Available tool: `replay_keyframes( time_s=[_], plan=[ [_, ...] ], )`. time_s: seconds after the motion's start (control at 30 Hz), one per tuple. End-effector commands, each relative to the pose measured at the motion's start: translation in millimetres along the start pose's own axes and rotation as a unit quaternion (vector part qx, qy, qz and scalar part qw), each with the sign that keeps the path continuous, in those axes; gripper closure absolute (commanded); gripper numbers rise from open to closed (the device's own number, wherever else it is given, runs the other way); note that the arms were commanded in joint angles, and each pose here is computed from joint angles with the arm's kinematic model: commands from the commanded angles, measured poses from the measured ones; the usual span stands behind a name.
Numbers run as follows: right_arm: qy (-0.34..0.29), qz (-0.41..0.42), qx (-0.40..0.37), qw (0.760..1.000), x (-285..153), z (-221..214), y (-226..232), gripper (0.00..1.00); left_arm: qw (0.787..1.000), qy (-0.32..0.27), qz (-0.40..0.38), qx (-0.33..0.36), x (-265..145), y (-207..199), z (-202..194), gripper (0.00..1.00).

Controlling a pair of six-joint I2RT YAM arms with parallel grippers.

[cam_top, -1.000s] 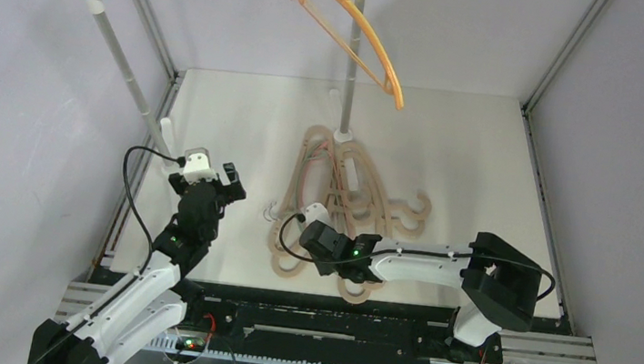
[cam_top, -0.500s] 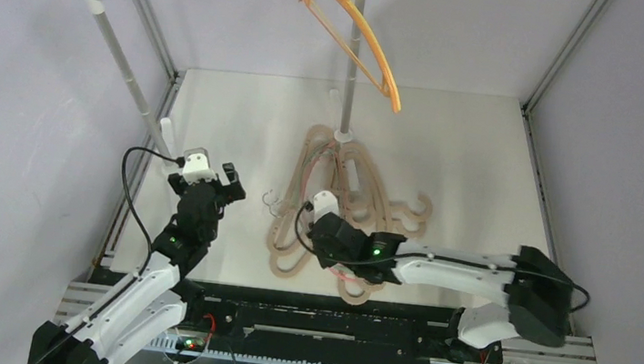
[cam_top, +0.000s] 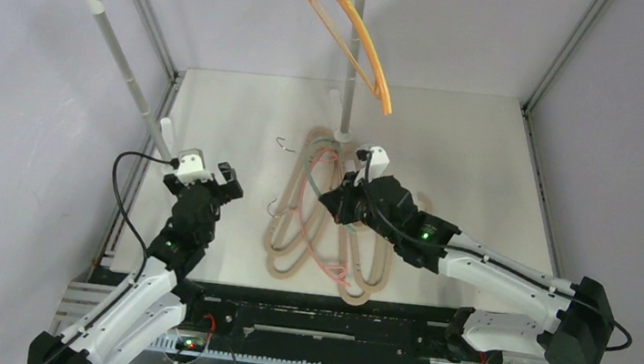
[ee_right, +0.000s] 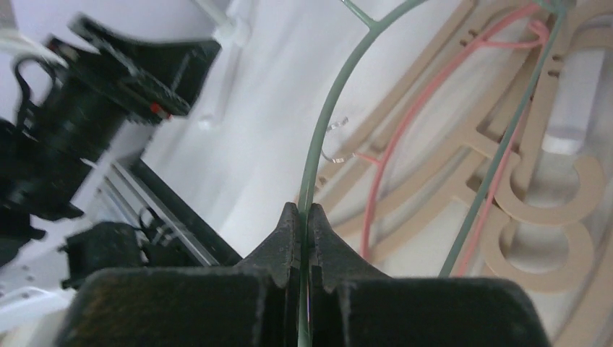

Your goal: Organize the hangers

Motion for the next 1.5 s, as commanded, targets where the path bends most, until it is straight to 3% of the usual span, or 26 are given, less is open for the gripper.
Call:
replay_keyframes(
  time_s=[0.0,0.4,0.7,1.47],
  plan=[
    [-0.046,0.109,0.086,0.989,1,35,32,1.0,1.0,-0.003,0.006,-0.006,-1,1,-4,0.01],
    [-0.016,0.106,0.139,0.984,27,20,22,1.0,1.0,-0.003,-0.003,-0.012,-1,-1,-5,0.0],
    [-0.086,0.151,0.154,0.973,5,46,52,1.0,1.0,-0.005,-0.002,-0.014,-1,-1,-4,0.01],
    [-0.175,0.241,0.118,0.947,-26,113,134,1.0,1.0,-0.007,-0.004,-0.014,0,-2,-3,0.01]
  ],
)
Point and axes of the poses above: each gripper's point midway between its finger pads, its own x axis out along the fingers, its own y axis along the line the jaws close on, z = x × y, the point moved 8 cm from there along -x, back along the fingers, and after that the axes turned 15 degrees about x, right-handed, at the moved point
